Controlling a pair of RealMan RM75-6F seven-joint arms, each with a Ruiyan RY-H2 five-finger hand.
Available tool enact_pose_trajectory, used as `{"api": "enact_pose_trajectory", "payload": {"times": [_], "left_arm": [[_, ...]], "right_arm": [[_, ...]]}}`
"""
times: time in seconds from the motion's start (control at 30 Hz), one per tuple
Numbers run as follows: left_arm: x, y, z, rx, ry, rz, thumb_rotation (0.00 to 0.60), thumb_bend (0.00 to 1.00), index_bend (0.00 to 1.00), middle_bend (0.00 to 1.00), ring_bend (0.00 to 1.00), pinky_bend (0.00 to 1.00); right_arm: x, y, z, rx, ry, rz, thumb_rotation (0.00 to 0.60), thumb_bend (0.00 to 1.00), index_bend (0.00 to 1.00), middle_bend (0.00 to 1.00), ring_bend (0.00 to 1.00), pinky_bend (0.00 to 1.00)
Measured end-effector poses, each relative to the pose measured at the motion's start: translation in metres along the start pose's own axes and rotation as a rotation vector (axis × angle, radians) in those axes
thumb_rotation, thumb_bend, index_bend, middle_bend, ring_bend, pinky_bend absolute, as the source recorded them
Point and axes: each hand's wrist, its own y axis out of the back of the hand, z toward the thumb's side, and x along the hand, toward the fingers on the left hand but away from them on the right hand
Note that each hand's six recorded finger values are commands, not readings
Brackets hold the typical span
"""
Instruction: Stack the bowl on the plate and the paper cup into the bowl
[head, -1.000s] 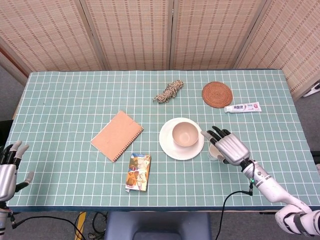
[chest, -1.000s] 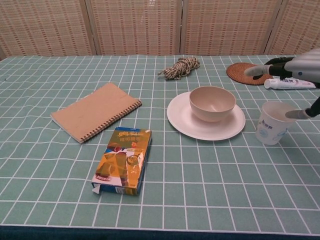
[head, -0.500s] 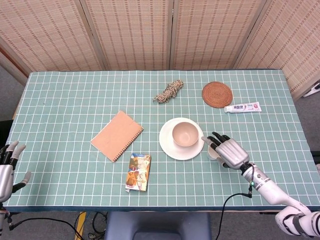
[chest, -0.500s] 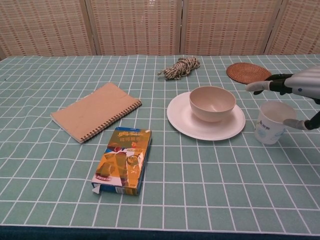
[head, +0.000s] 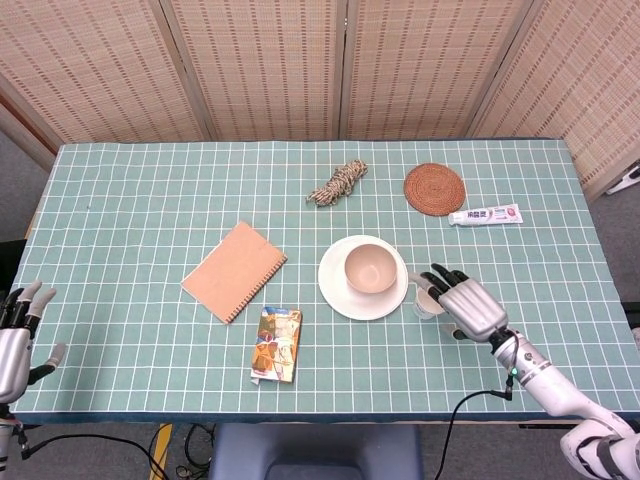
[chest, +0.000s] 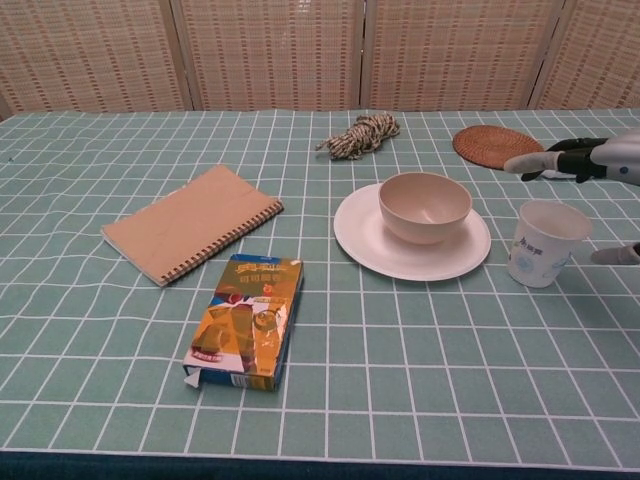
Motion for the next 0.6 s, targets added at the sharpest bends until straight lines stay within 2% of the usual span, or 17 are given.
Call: {"api": "enact_pose_trajectory", "payload": {"times": [0.37,0.43,0.5,0.6], "left_arm": [[-0.001,-0.001,0.0,0.006,0.003,-0.01,0.6,0.29,0.14,0.01,0.09,0.03],[-0.001,-0.001,0.0,0.006,0.003,-0.009,0.6,0.29,0.14,0.01,0.09,0.03],[-0.002,-0.001,0.0,0.007,0.005,-0.009,0.6,0.29,0.14,0.01,0.09,0.03],[-0.002,-0.001,-0.001,0.008,0.007,-0.012,0.6,0.29,0.14,0.01,0.09,0.03]], "right_arm": [[-0.025,-0.017,-0.002,-0.018,-0.008,0.049,0.6,0.23,0.01,0.14,0.06,0.24],[-0.029,-0.016,-0.002,-0.033,-0.007,0.04,0.6,0.23,0.04,0.17,0.09,0.27],[-0.033,-0.016,-0.002,-0.049,-0.007,0.031,0.6,0.24,0.15,0.22,0.14,0.33],[-0.036,-0.016,-0.002,-0.058,-0.003,0.022,0.6,0.27,0.25,0.26,0.2,0.41]]}}
